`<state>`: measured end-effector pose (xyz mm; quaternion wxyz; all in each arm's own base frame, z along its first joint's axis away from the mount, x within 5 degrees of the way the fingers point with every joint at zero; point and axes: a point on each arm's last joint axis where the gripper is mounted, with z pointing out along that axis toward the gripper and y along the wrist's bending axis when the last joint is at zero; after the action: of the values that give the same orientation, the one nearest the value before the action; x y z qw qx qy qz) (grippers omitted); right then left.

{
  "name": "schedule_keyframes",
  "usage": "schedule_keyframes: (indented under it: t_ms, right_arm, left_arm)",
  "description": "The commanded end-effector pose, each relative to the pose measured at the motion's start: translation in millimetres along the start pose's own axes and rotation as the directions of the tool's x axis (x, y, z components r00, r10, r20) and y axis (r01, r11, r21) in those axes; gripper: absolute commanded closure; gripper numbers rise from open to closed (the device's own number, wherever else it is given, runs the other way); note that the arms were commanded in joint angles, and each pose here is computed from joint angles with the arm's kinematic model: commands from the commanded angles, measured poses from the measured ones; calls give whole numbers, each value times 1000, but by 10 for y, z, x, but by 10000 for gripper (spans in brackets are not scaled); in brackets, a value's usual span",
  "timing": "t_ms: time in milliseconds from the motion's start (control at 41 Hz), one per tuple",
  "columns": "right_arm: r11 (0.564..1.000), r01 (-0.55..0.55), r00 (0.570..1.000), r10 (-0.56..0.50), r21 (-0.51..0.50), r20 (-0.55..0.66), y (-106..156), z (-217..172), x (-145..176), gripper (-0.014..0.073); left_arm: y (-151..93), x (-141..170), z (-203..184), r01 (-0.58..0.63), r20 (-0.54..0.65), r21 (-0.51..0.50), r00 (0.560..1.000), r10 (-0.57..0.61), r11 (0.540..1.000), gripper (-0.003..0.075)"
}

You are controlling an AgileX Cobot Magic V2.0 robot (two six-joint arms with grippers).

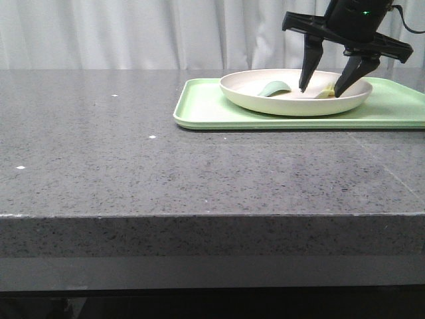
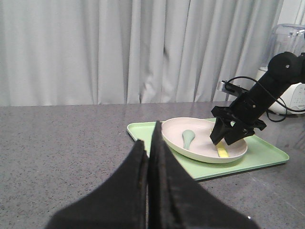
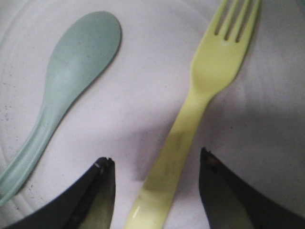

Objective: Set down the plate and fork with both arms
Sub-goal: 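Lower the right gripper into the plate and grasp the yellow fork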

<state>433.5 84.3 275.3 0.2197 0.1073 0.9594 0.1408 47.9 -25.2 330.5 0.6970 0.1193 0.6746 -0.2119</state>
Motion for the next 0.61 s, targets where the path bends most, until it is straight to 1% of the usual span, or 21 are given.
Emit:
schedule_keyframes:
  t_ms: [0,146,219,292,512,585]
  right_arm:
    - [999,9,993,-5,-38,116,55,-272,-135,172]
    - [999,8,995,-4,-33,103,46,-231,-129,177]
    - [1000,7,996,-4,-31,94,44,-230,-121,202]
    - [1000,7,996,-4,-28,86,40,-224,-114,260]
    - [1000,7,996,-4,-27,84,40,-225,-112,516]
    - [1000,6,996,-4,-28,84,41,-225,-112,581]
  left_arm:
    - [-11,-142,-4,1,90,4,996,-2,1000,738]
    - [-11,-142,-4,1,90,4,996,-2,1000,738]
    - [-11,-142,-4,1,90,4,996,-2,1000,738]
    - [-11,-142,-4,1,90,4,996,-2,1000,738]
    - [-11,-142,-4,1,90,4,996,-2,1000,738]
    - [-11,-142,-4,1,90,4,996,-2,1000,738]
